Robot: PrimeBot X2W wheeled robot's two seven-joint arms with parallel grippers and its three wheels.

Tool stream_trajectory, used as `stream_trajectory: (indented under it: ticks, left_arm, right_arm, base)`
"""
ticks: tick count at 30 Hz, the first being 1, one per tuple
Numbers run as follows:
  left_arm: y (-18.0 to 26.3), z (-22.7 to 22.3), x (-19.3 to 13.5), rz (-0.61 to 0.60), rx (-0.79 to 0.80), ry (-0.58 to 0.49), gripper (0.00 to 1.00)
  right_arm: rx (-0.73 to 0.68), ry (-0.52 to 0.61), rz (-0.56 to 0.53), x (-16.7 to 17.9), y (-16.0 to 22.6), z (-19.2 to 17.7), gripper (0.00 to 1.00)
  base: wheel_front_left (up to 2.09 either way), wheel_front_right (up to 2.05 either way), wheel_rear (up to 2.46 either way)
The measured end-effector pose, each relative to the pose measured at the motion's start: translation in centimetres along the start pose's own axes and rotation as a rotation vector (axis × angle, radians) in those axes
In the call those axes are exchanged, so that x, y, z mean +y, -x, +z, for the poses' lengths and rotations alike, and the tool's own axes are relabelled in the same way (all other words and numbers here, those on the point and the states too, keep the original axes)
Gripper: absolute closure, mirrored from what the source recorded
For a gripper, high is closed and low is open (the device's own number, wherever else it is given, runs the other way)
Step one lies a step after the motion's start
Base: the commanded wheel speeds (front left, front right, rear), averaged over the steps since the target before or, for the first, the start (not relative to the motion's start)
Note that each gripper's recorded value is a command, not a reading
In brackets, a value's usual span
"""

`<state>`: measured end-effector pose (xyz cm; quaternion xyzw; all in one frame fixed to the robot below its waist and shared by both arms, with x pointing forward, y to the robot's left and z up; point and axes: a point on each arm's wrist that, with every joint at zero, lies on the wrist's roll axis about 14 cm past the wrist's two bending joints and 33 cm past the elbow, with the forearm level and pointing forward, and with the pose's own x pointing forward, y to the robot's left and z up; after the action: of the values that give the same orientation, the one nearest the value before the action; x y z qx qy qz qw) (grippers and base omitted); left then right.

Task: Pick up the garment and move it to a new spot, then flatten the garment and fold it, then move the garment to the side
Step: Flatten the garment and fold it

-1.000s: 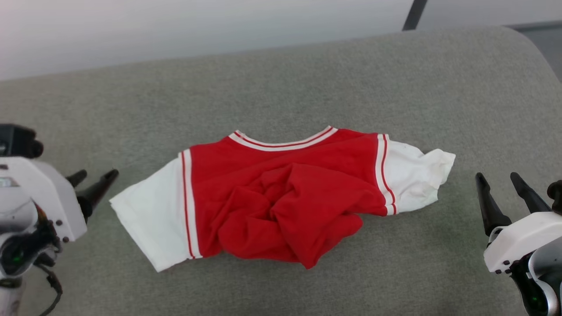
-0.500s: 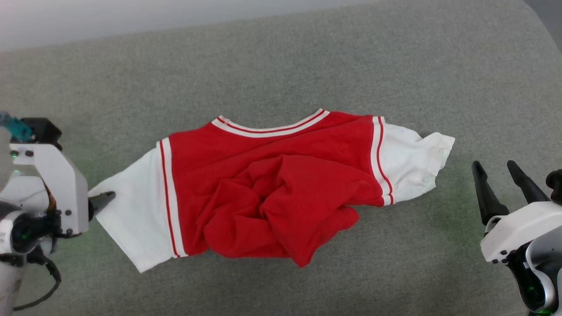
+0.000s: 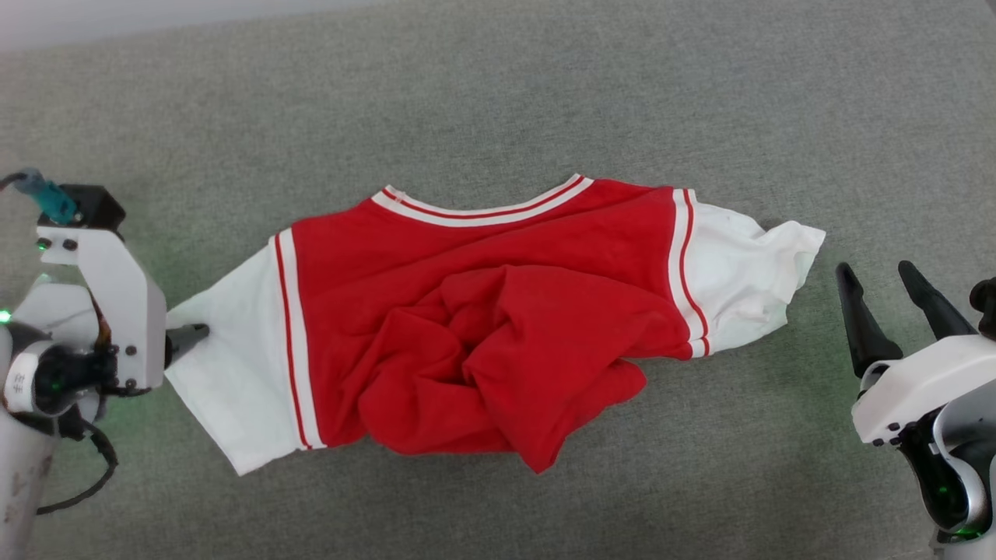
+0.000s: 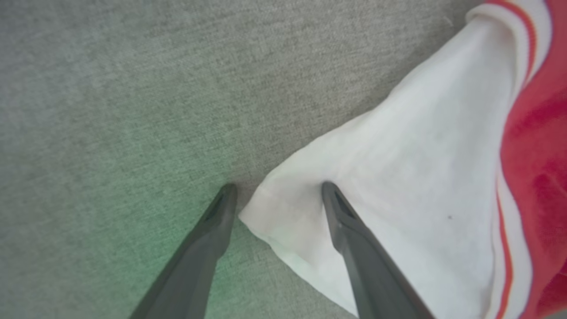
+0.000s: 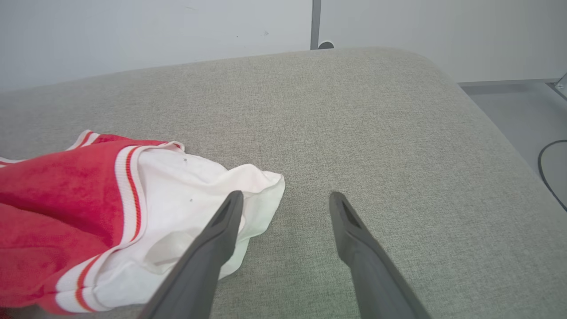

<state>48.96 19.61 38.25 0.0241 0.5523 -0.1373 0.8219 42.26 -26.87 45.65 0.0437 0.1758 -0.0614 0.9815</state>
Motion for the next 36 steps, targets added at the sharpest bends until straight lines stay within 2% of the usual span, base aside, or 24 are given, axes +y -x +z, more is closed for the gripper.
stream_trajectory:
  ticks: [3, 4, 7, 13, 24, 34, 35, 36]
  left_arm:
    - [-0.3, -0.1, 0.1, 0.002, 0.018, 0.008, 0.02]
    - [-0.3, -0.2, 0.0, 0.001, 0.023, 0.016, 1.0]
    - [-0.2, -0.3, 0.4, 0.01, 0.044, 0.09, 1.0]
    - [0.1, -0.6, 0.2, 0.007, 0.04, 0.1, 1.0]
    - [0.3, -0.8, -0.2, -0.017, 0.021, 0.107, 1.0]
    - [-0.3, -0.9, -0.1, -0.033, 0.016, 0.117, 1.0]
    - [-0.3, -0.8, -0.1, -0.033, 0.016, 0.118, 1.0]
    - [-0.4, -0.9, 0.0, -0.032, 0.015, 0.121, 1.0]
  right_arm:
    - [-0.003, 0.005, 0.004, 0.1, -0.3, 0.2, 0.0]
    - [-0.002, 0.008, 0.005, 0.1, -0.3, 0.3, 0.0]
    - [0.006, 0.009, 0.008, 0.1, -0.3, 0.3, 0.0]
    - [0.063, 0.017, 0.027, 0.4, -0.4, 0.2, 0.0]
    - [0.326, 0.034, 0.072, 0.4, -3.4, -0.4, 0.0]
    - [0.639, 0.034, 0.103, 1.7, -5.6, -4.9, 0.0]
    - [0.666, 0.04, 0.104, 1.7, -5.7, -5.1, 0.55]
    - [0.686, 0.041, 0.104, 1.7, -5.8, -5.3, 1.0]
  base:
    - [0.0, 0.0, 0.0]
    - [0.0, 0.0, 0.0]
    - [0.0, 0.0, 0.0]
    - [0.0, 0.0, 0.0]
    - [0.0, 0.0, 0.0]
    - [0.0, 0.0, 0.0]
    - [0.0, 0.0, 0.0]
    - [0.0, 0.0, 0.0]
